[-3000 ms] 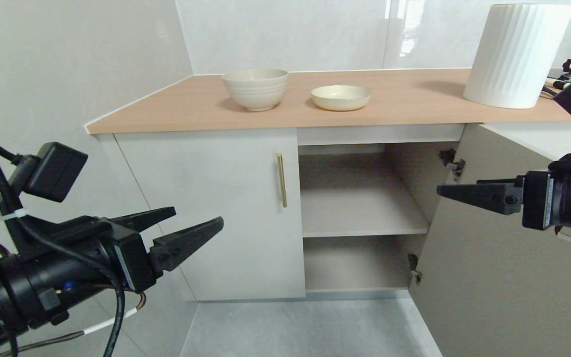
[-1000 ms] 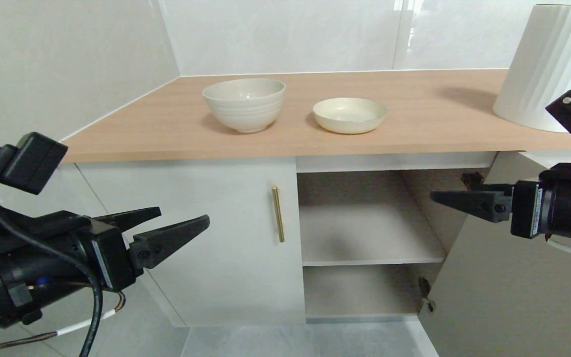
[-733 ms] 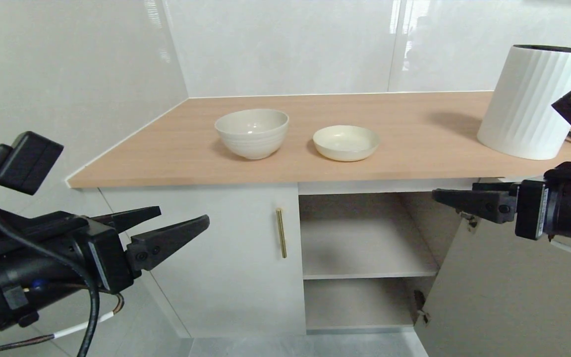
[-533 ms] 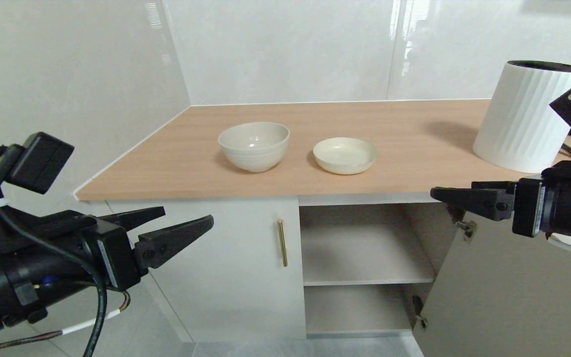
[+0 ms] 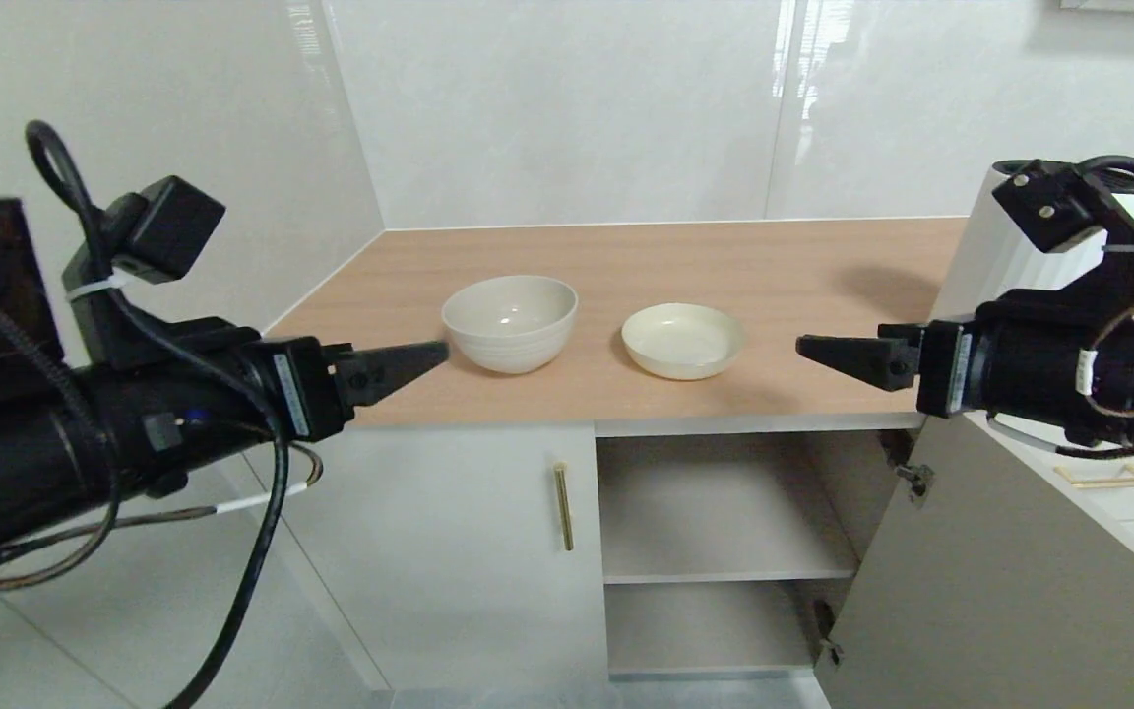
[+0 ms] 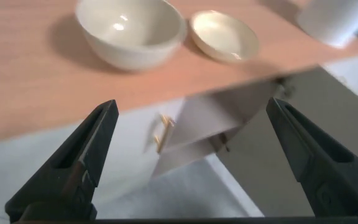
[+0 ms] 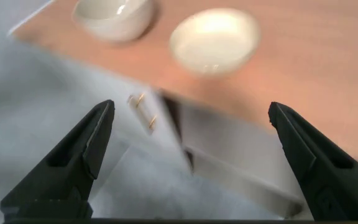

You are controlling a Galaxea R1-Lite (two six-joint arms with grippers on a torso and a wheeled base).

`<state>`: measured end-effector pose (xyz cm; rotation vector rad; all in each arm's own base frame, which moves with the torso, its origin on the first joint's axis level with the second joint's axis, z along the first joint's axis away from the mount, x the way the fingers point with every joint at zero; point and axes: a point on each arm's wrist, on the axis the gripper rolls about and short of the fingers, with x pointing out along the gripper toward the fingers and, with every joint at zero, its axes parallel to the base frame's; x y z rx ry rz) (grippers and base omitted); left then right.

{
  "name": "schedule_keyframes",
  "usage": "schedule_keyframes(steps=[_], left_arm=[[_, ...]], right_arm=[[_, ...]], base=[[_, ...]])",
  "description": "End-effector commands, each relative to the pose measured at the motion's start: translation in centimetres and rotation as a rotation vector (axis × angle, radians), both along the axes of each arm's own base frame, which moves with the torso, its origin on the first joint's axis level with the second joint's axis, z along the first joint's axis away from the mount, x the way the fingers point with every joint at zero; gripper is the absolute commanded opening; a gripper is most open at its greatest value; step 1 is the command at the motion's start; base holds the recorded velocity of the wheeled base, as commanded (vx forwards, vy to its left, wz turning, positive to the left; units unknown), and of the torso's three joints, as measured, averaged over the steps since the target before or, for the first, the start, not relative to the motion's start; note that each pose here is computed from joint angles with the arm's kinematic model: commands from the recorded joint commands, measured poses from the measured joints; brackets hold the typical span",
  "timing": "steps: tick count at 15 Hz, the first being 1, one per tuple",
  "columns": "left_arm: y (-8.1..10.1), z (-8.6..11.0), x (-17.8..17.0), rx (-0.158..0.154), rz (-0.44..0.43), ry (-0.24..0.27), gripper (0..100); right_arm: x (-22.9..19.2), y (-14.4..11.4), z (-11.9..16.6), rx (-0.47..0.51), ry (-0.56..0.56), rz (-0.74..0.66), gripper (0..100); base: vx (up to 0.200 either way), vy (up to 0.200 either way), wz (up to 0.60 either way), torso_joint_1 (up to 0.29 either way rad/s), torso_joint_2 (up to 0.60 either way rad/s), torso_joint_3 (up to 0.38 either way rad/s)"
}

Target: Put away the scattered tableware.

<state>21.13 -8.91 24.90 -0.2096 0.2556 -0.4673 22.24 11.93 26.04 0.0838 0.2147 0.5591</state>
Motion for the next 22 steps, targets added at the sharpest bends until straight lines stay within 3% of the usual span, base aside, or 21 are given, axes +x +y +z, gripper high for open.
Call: schedule_keyframes(steps=[1, 3, 5, 6, 8, 9, 10, 11, 15, 20, 21, 22], left_arm=[[-0.1, 0.1, 5.6, 0.008, 0.078, 0.096, 100], [0.3, 2.1, 8.0, -0.008, 0.135, 0.186, 100], [-0.2, 4.2, 10.1, -0.071, 0.188, 0.299, 100], [-0.5, 4.7, 11.4, -0.066, 0.232, 0.332, 100], [-1.3, 4.0, 14.6, 0.025, 0.367, 0.417, 100], [-1.5, 3.7, 15.8, 0.044, 0.403, 0.433, 100], [-1.8, 2.1, 17.0, 0.067, 0.415, 0.468, 100], [-2.1, 1.9, 17.7, 0.057, 0.410, 0.438, 100], [-2.6, -0.5, 19.3, 0.085, 0.413, 0.473, 100], [-2.8, -0.6, 20.1, 0.061, 0.411, 0.426, 100], [-2.8, -0.8, 20.2, 0.062, 0.410, 0.429, 0], [-2.8, -0.8, 20.2, 0.062, 0.410, 0.431, 0]], right_arm=[[5.6, 2.4, 0.4, -0.028, 0.041, -0.049, 100], [8.1, 3.5, 1.1, -0.016, 0.113, -0.147, 100], [8.9, 3.7, 1.4, 0.013, 0.143, -0.228, 100], [8.6, 3.6, 1.7, 0.016, 0.134, -0.236, 100], [8.3, 3.2, 2.3, 0.023, 0.119, -0.254, 100], [8.4, 2.9, 2.3, 0.023, 0.119, -0.263, 100], [8.4, 2.8, 2.3, 0.024, 0.117, -0.266, 100], [8.4, 2.8, 2.4, 0.025, 0.116, -0.266, 100], [8.4, 2.8, 2.2, 0.023, 0.121, -0.266, 100], [8.3, 2.8, 2.3, 0.029, 0.118, -0.267, 100], [8.3, 2.8, 2.3, 0.029, 0.118, -0.267, 100], [8.3, 2.8, 2.3, 0.028, 0.119, -0.267, 100]], base=[[0.000, 0.000, 0.00, 0.000, 0.00, 0.000], [0.000, 0.000, 0.00, 0.000, 0.00, 0.000], [0.000, 0.000, 0.00, 0.000, 0.00, 0.000], [0.000, 0.000, 0.00, 0.000, 0.00, 0.000], [0.000, 0.000, 0.00, 0.000, 0.00, 0.000], [0.000, 0.000, 0.00, 0.000, 0.00, 0.000], [0.000, 0.000, 0.00, 0.000, 0.00, 0.000], [0.000, 0.000, 0.00, 0.000, 0.00, 0.000], [0.000, 0.000, 0.00, 0.000, 0.00, 0.000], [0.000, 0.000, 0.00, 0.000, 0.00, 0.000], [0.000, 0.000, 0.00, 0.000, 0.00, 0.000], [0.000, 0.000, 0.00, 0.000, 0.00, 0.000]])
